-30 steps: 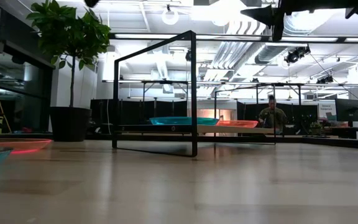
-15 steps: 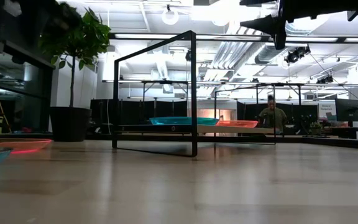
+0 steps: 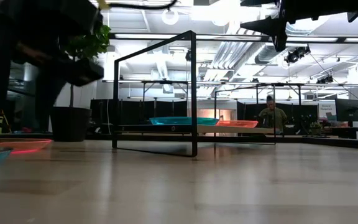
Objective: Place and stack plates onto a shelf
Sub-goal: Stack the blue plate on top of the blue plate on the shelf
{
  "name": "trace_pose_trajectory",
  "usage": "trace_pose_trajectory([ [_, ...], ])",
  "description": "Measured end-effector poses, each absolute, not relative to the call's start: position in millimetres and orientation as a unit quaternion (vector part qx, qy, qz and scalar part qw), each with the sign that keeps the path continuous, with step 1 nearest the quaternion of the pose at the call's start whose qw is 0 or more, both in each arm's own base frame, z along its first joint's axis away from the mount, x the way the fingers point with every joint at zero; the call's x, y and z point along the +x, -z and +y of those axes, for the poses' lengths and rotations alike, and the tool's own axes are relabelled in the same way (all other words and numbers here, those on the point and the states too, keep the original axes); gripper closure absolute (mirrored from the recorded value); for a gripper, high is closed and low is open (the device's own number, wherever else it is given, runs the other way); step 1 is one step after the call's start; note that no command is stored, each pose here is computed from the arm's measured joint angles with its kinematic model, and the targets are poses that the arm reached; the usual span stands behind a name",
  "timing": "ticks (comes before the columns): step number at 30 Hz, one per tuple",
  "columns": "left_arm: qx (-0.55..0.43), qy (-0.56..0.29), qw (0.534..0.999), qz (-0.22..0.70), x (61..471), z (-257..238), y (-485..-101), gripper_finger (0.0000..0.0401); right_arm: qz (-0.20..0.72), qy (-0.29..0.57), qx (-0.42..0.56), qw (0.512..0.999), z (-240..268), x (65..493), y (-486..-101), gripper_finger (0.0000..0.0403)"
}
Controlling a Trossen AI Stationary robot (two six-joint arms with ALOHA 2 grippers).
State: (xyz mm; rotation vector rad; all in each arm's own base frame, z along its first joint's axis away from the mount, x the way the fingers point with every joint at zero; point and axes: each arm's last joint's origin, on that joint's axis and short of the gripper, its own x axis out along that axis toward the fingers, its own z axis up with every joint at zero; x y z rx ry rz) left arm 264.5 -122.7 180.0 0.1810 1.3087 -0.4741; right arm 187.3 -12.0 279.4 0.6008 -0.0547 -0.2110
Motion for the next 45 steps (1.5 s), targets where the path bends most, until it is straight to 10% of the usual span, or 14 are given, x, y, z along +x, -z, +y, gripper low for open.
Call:
trace_pose_trajectory([
  [23,0.051,0.227,0.747,0.623,250.3,-116.0,-132.3,0.0235,-0.003,0.110,0.295,0.949,-11.9,187.1,-274.6,0.0203],
  [35,0.059,0.231,0.751,0.616,252.0,-115.9,-131.2,0.0391,-0.003,0.111,0.305,0.946,-11.9,187.1,-274.3,0.0203],
  [45,-0.008,0.258,0.757,0.600,250.7,-95.7,-155.2,0.0400,0.004,0.114,0.305,0.946,-12.0,187.0,-272.8,0.0203],
])
